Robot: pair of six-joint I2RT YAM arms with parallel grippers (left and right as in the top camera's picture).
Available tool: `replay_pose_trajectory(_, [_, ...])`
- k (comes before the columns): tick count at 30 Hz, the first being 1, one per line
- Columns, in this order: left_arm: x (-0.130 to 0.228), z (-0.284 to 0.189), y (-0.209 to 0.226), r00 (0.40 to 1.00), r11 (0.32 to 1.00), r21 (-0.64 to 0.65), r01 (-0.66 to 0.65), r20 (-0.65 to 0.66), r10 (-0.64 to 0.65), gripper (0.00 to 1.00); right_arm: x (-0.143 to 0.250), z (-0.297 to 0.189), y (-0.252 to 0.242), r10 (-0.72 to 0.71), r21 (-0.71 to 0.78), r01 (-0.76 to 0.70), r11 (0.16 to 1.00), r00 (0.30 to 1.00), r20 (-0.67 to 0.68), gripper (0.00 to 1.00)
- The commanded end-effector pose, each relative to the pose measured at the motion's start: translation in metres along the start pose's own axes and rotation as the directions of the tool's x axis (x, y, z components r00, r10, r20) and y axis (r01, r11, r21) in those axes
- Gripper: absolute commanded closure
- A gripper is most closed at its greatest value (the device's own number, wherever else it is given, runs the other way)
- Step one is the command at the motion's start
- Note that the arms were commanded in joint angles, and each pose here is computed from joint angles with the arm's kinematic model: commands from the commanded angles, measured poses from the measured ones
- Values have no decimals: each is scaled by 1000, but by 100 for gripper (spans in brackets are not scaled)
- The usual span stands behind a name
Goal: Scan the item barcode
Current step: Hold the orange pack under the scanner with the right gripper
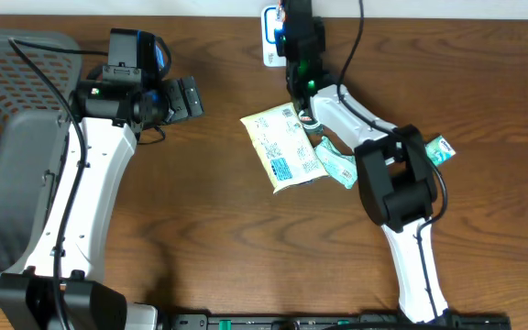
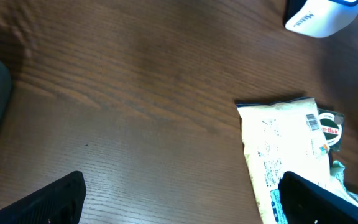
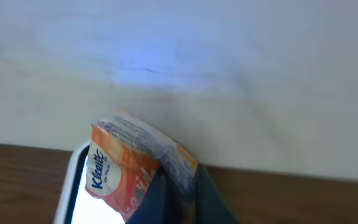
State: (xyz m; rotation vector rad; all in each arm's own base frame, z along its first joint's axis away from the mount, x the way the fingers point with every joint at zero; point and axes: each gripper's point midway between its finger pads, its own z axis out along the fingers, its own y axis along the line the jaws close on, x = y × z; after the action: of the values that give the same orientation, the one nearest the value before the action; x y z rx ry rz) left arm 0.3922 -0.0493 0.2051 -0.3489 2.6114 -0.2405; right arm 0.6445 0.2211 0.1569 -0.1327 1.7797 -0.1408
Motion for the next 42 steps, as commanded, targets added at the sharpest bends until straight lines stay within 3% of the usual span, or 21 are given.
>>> replay_pose_trajectory(1, [-1,1,-2,1000,1000,8,-2,-3,2,2,10,2,9,-125,3,125,992,992,3,99])
replay_pose_trajectory(20, [-1,1,-2,1000,1000,8,-2,-4,2,2,-20,-9,22,-85,25,83,996,991,106,99])
replay_pose_trajectory(23, [-1,1,-2,1000,1000,8,-2,-3,2,2,-38,-20,20,-78,61,71,996,990,116,99])
replay_pose_trajectory(30, [-1,1,-2,1000,1000,8,-2,-4,2,2,-91,-57,19,-4,-5,5,1000,995,104,99])
replay_pose_trajectory(37, [-1,1,-2,1000,1000,8,-2,-4,2,2,-132,-110,30,75,-301,-73,951,997,-5,99])
replay_pose_trajectory(42, [-1,1,-2,1000,1000,8,-2,-4,2,2,-120,-153,7,78,-362,-155,919,973,-219,99])
